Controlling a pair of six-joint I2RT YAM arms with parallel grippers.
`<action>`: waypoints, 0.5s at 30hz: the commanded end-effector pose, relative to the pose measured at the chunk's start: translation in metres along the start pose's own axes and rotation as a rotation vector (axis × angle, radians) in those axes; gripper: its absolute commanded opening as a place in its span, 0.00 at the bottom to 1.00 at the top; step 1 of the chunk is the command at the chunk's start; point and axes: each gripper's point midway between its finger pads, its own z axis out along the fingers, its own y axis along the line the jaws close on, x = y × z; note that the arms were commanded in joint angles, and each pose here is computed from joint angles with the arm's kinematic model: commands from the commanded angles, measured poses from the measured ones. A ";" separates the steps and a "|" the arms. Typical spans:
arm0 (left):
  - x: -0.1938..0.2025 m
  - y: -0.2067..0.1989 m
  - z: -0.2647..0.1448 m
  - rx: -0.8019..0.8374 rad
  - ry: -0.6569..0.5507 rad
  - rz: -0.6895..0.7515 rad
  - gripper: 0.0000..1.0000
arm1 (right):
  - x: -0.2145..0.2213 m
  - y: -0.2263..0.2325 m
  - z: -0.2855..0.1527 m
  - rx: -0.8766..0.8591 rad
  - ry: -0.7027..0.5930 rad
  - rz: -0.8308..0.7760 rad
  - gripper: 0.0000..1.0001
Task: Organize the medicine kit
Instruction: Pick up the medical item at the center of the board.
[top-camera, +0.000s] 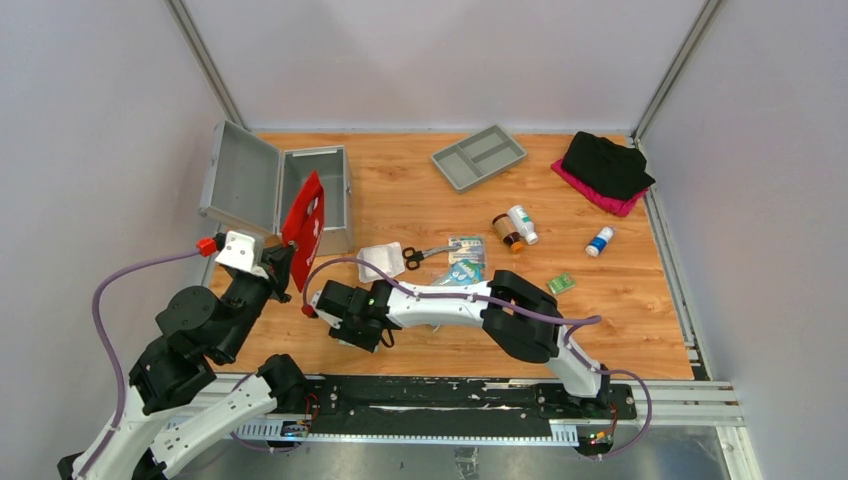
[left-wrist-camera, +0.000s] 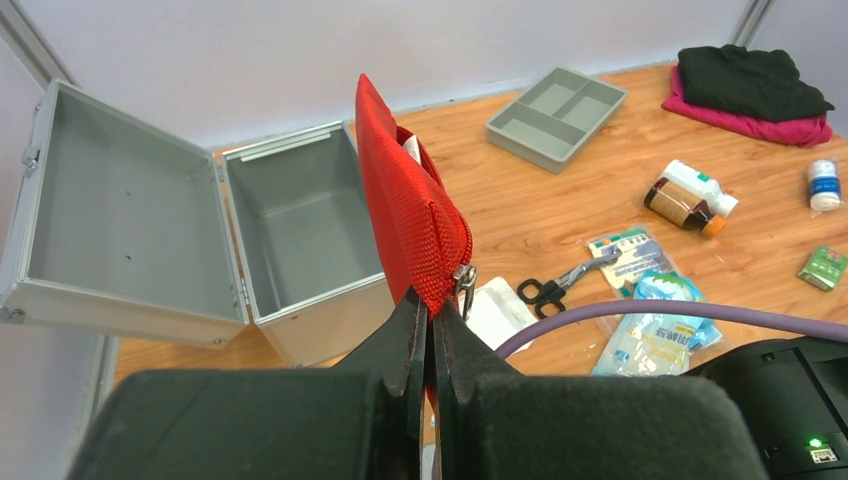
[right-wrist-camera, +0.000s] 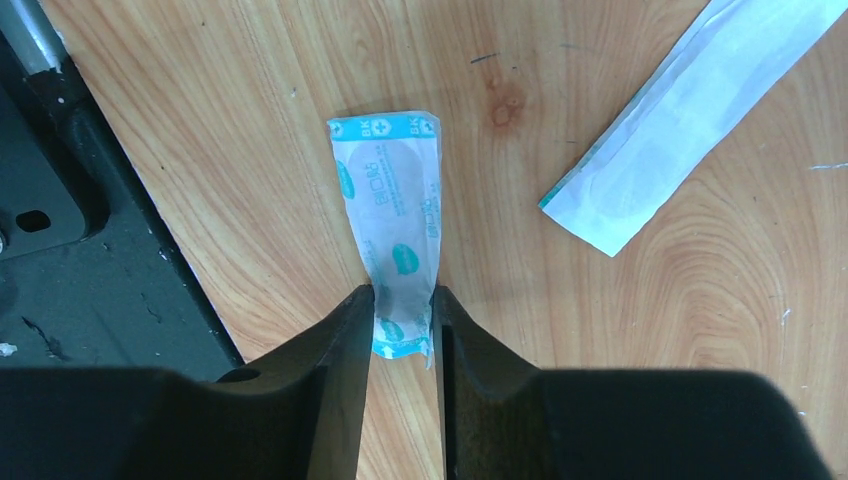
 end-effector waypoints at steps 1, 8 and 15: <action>0.000 -0.001 0.001 0.002 -0.011 -0.011 0.00 | 0.034 -0.001 0.012 0.023 0.130 -0.014 0.29; 0.000 -0.001 0.001 0.002 -0.011 -0.011 0.00 | 0.024 0.001 0.004 0.018 0.087 -0.001 0.13; 0.001 -0.004 0.002 0.012 -0.009 -0.015 0.00 | 0.014 -0.014 -0.022 0.051 -0.017 0.050 0.00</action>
